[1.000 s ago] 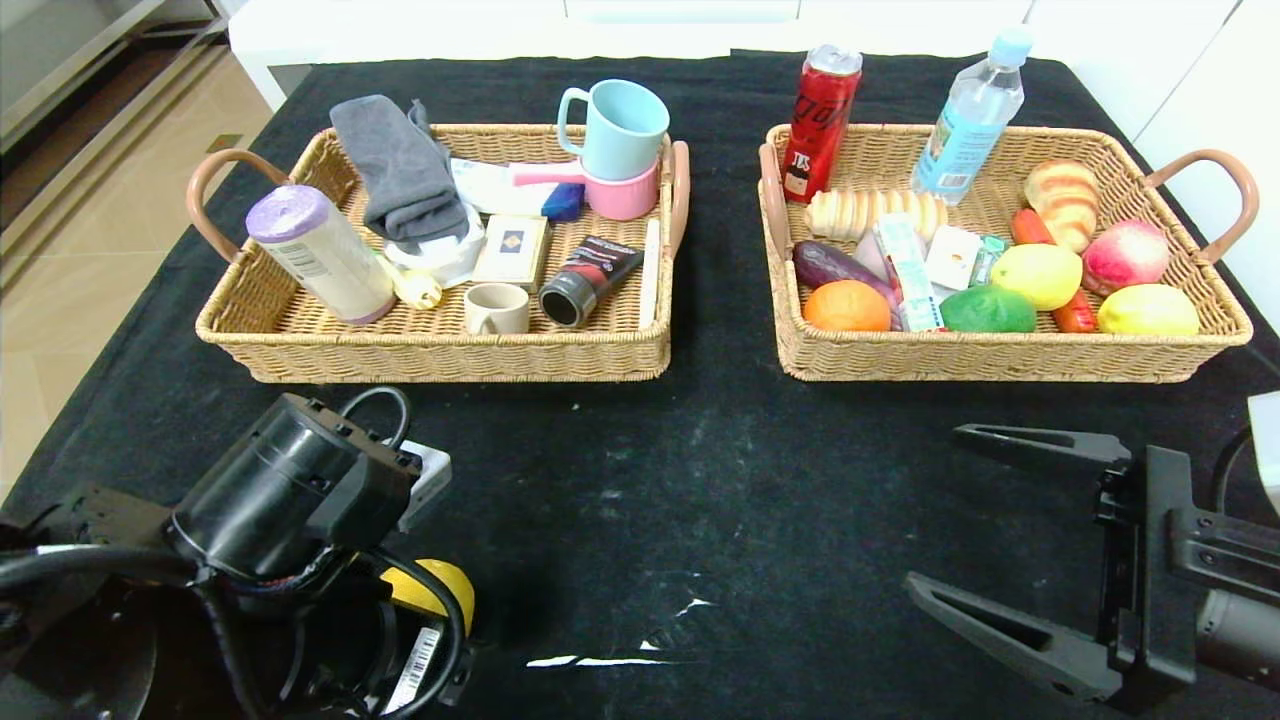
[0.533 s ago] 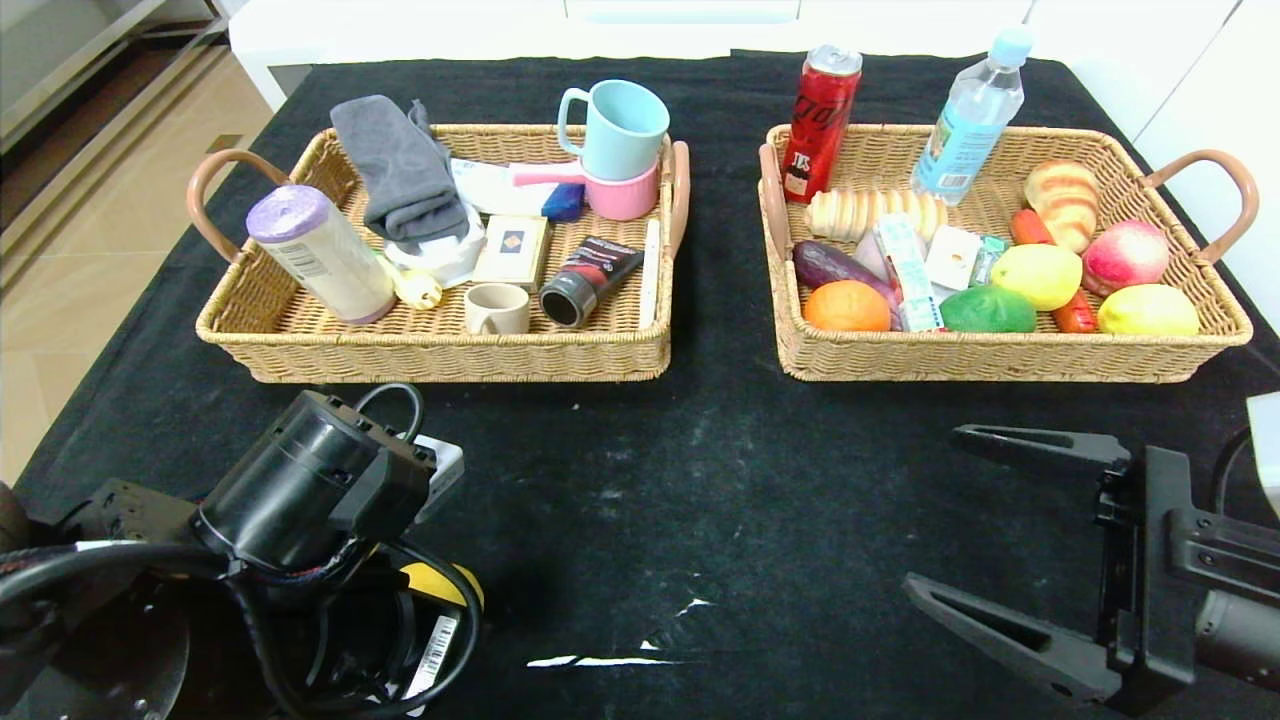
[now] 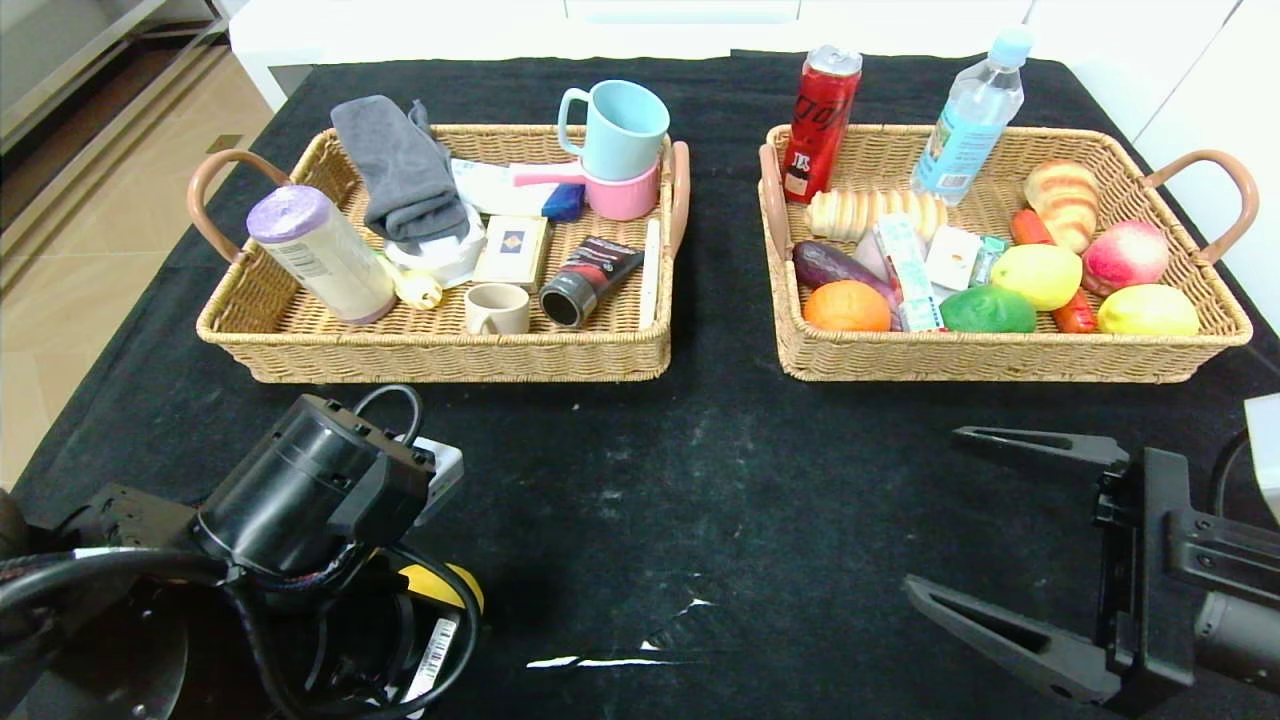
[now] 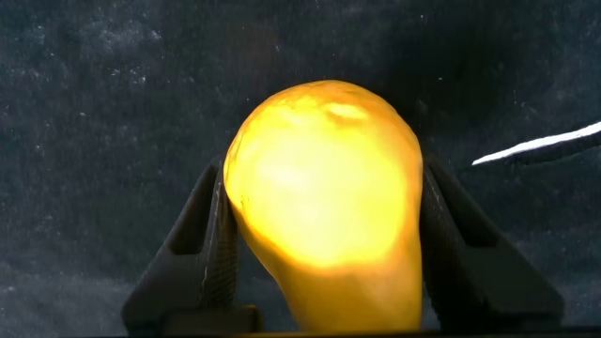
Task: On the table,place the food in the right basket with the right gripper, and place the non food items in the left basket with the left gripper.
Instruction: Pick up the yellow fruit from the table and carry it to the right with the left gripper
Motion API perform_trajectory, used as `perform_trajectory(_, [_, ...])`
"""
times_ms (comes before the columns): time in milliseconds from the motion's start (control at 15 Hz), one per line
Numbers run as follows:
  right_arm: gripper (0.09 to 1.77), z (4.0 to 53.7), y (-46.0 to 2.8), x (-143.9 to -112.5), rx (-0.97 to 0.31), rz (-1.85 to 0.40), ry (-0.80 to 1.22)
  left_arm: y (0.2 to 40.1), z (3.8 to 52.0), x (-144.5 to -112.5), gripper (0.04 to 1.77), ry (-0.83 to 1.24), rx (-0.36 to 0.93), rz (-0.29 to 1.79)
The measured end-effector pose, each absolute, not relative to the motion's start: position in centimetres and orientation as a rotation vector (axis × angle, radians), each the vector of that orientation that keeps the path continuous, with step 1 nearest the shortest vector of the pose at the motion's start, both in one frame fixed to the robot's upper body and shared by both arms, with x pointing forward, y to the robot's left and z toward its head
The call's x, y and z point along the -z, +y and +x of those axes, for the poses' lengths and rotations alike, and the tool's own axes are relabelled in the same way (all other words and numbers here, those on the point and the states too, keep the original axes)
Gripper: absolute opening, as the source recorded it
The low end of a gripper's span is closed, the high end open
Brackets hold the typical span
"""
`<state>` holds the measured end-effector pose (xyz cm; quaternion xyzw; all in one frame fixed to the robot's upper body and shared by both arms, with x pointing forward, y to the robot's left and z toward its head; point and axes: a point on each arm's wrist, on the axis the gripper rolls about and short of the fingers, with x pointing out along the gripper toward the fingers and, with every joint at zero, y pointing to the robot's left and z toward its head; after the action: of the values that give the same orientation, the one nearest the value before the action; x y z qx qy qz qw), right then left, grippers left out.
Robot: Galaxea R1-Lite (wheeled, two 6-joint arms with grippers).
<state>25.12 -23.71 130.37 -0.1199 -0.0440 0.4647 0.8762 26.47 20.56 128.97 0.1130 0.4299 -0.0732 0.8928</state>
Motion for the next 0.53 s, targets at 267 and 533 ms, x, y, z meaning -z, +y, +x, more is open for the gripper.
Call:
perform_trajectory(267, [1.71,25.07,-23.7,-130.33,-0.971,-0.251,-0.092,20.79,26.63,-129.08,1.11,0.896,0.149,0.225])
perform_trajectory(533, [1.71,25.0,-23.68,-130.37,-0.973,-0.251,-0.095,21.05,26.48,-129.41,1.1,0.889,0.146,0.221])
